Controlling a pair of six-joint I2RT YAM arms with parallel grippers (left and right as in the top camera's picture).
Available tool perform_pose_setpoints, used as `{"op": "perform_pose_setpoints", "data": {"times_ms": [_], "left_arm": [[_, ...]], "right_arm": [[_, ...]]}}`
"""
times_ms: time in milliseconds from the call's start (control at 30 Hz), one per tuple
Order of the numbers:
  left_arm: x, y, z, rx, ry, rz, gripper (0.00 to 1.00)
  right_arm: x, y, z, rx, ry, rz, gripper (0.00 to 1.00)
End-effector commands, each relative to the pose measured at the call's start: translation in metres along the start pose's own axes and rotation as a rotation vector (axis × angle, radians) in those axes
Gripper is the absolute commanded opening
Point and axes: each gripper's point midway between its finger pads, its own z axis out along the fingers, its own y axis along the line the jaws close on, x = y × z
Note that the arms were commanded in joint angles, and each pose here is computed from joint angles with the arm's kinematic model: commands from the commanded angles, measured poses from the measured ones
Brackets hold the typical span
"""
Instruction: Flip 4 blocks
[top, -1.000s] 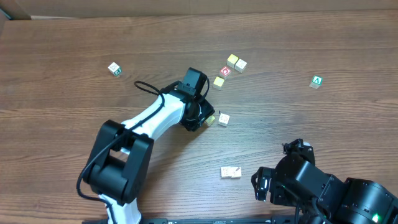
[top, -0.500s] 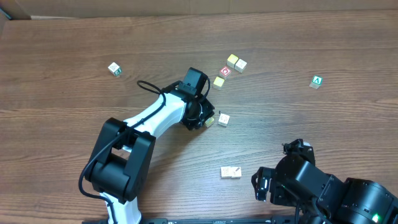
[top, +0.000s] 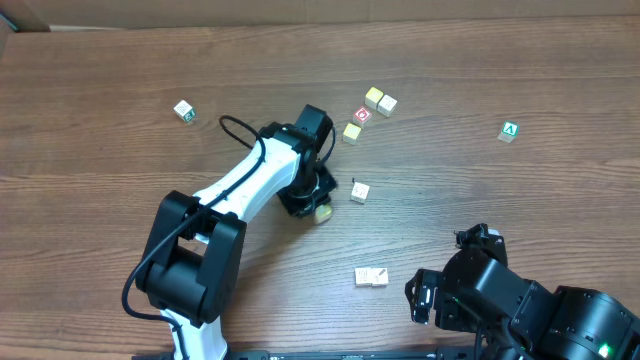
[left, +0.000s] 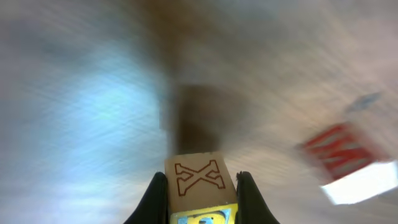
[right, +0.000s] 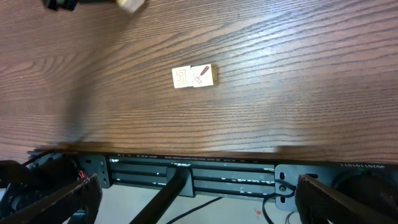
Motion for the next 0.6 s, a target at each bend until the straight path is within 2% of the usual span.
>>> {"op": "perform_pose_setpoints", "data": {"times_ms": [0, 133, 167, 367, 567], "left_arm": [[-0.005, 0.032, -0.011, -0.147, -0.042, 0.037, 0.04], [0.014, 0.090, -0.024, -0.414, -0.048, -0.187, 0.04], [0.018, 0.098, -0.026, -0.455, -0.051, -0.205, 0.05], [0.047, 0.107, -0.001, -0.515, -0.061, -0.064, 0.05], [0.073, 0.101, 0.015, -0.469, -0.140, 0.051, 0.05]], "right_arm": [[-0.002, 0.002, -0.004, -0.017, -0.014, 0.003, 1.00], [-0.002, 0.002, -0.004, -0.016, -0.013, 0.003, 1.00], [-0.002, 0.002, -0.004, -0.017, -0.013, 0.003, 1.00], [-0.002, 0.002, -0.004, -0.016, -0.013, 0.002, 1.00], [0.000, -0.002, -0.004, 0.001, -0.004, -0.003, 1.00]]}}
